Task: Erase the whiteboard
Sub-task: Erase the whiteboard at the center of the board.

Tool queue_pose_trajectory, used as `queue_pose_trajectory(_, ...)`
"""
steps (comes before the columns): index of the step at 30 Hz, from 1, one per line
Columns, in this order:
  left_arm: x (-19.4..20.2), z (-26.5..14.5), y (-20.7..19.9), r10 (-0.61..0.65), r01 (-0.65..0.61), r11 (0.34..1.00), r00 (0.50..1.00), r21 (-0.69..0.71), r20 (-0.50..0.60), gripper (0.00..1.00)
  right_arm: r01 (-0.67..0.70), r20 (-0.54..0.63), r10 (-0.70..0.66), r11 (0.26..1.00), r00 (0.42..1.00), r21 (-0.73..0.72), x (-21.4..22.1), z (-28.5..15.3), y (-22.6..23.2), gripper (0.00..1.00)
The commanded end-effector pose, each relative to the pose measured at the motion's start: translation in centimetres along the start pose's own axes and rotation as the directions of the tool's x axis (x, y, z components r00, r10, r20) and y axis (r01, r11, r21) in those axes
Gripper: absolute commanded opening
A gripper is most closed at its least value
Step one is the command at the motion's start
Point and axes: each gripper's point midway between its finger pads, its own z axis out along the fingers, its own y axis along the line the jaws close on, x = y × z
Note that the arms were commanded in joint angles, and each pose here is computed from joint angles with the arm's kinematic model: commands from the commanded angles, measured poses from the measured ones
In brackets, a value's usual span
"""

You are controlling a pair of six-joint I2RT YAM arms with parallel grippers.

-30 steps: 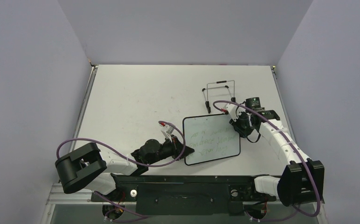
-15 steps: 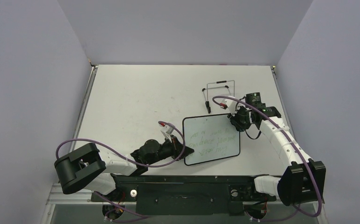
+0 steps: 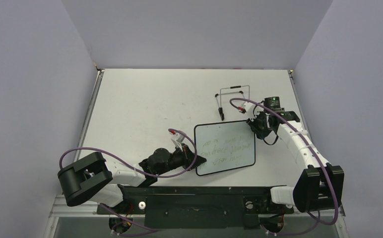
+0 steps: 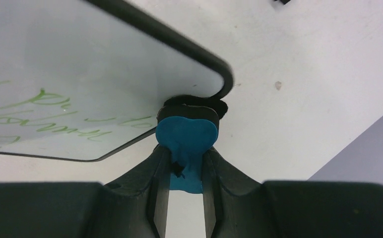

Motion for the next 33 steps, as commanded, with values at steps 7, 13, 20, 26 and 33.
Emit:
queue_pose_trajectory(7,-1.4,-0.1,-2.8,0.05,-0.054,0.992,0.998,0.11,0.044,0.0,-0.043,0.159,0.028,0.995,0.987,0.093,-5.6,-1.9,-4.0,0.0)
queue_pose_trajectory(13,-1.4,-0.1,-2.8,0.051,-0.056,0.992,0.998,0.11,0.045,0.0,0.048,0.092,-0.043,0.998,0.995,-0.051,-2.4,-0.5,0.4,0.0)
queue_pose_trajectory(20,-1.4,0.0,-2.9,0.053,-0.058,0.992,0.998,0.116,0.044,0.0,0.102,0.034,-0.098,0.984,0.995,-0.149,1.4,0.1,4.1,0.0)
queue_pose_trajectory(26,-1.3,0.1,-2.9,0.049,-0.054,0.992,0.998,0.117,0.038,0.0,0.074,0.064,-0.068,0.992,0.996,-0.099,-0.3,-0.4,2.6,0.0)
queue_pose_trajectory(33,-1.5,0.1,-3.0,0.051,-0.055,0.992,0.998,0.115,0.045,0.0,0.005,0.15,-0.005,1.0,0.989,0.005,-5.2,-1.9,-1.5,0.0)
